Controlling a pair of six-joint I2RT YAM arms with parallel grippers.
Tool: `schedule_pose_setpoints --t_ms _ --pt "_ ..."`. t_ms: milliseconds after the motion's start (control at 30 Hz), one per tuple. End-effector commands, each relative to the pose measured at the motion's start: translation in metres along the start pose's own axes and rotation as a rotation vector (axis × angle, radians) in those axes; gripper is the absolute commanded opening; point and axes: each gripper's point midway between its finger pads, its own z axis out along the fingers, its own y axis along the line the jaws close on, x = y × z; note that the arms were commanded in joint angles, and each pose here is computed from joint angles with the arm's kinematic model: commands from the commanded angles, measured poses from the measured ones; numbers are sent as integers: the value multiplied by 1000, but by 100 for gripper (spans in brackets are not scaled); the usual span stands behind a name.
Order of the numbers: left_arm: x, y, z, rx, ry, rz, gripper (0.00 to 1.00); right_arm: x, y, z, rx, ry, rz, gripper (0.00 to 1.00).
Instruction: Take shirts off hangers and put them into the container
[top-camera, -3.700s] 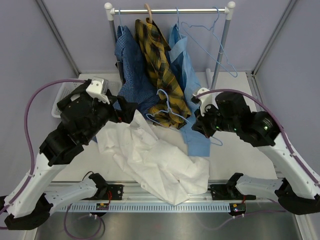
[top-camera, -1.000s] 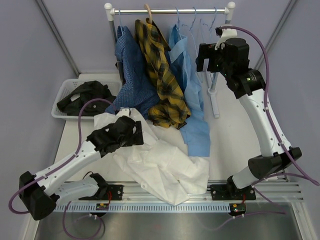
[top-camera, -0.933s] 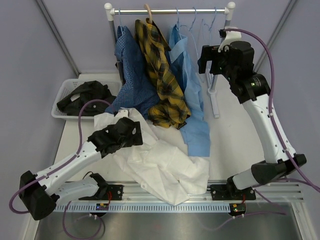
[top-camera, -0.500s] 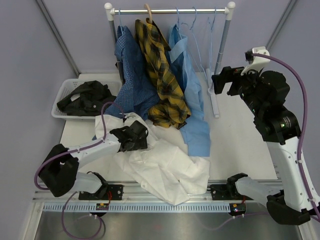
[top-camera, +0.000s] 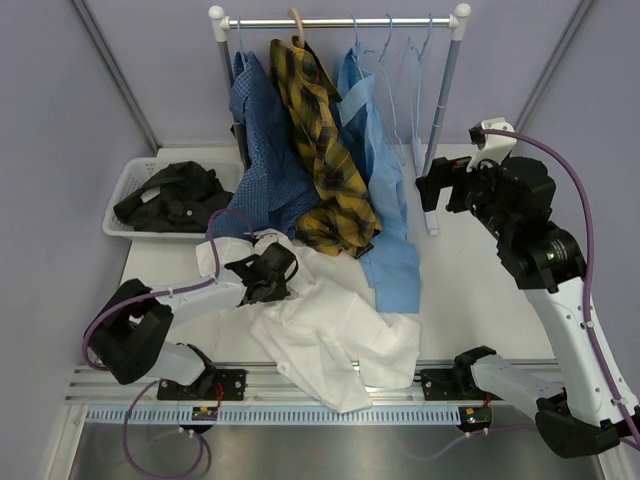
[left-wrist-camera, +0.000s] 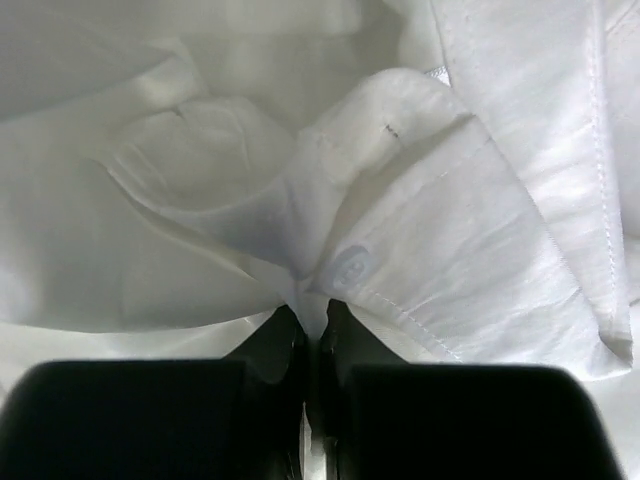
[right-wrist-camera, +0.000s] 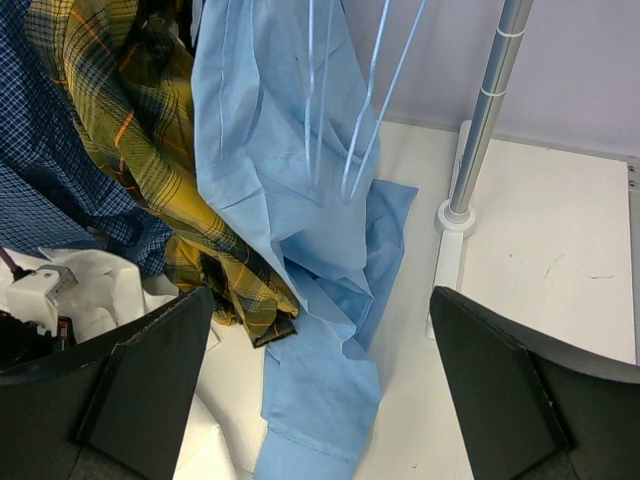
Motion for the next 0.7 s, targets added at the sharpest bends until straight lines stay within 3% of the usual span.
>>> schedule_pose_setpoints --t_ms 0,100,200,367,500,667 --pt "60 16 7 16 197 5 0 -8 2 -8 -18 -37 -13 99" --pt "45 2 -14 104 156 5 0 -6 3 -6 -24 -33 -4 99" --pt "13 -7 -60 171 70 14 0 -7 4 -4 -25 -27 2 100" --pt "-64 5 -154 212 -240 -13 0 -15 4 -5 -25 -45 12 99" --pt "-115 37 -214 147 -413 -38 0 -18 11 -6 -60 -55 14 99" --pt "-193 73 -312 24 -731 -39 0 -15 14 -2 -76 -47 12 99"
